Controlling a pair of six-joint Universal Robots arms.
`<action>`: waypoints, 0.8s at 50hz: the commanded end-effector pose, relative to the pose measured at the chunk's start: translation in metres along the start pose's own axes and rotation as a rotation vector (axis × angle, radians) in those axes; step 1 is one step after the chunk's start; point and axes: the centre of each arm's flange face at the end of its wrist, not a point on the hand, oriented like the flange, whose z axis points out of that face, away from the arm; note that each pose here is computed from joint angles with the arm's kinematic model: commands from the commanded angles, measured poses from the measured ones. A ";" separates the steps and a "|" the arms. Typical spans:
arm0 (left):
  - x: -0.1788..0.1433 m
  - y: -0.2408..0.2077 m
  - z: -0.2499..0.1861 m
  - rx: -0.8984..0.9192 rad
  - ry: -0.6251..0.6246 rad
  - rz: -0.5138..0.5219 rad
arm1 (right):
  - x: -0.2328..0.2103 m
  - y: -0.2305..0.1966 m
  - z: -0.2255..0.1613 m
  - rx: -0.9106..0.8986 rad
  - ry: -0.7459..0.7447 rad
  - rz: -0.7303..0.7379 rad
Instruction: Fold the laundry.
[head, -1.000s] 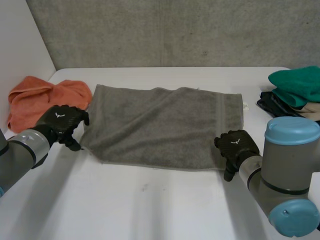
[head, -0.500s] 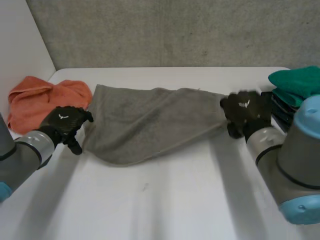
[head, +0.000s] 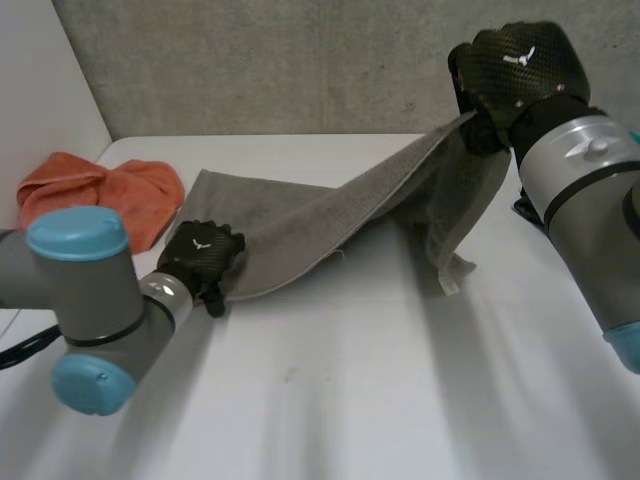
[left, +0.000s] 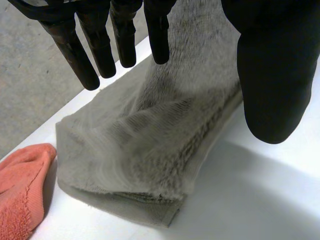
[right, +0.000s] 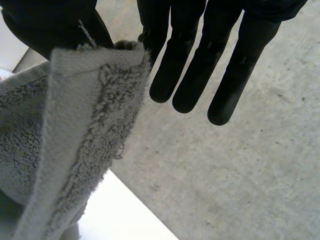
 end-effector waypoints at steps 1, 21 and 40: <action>0.010 0.002 0.013 -0.009 -0.045 0.024 | 0.009 -0.017 0.000 0.030 0.025 0.038; -0.088 0.002 0.050 -0.004 -0.332 0.070 | 0.039 0.000 0.003 -0.029 0.075 0.049; -0.114 -0.113 -0.140 0.209 -0.132 0.296 | 0.056 0.043 -0.020 -0.362 -0.126 -0.421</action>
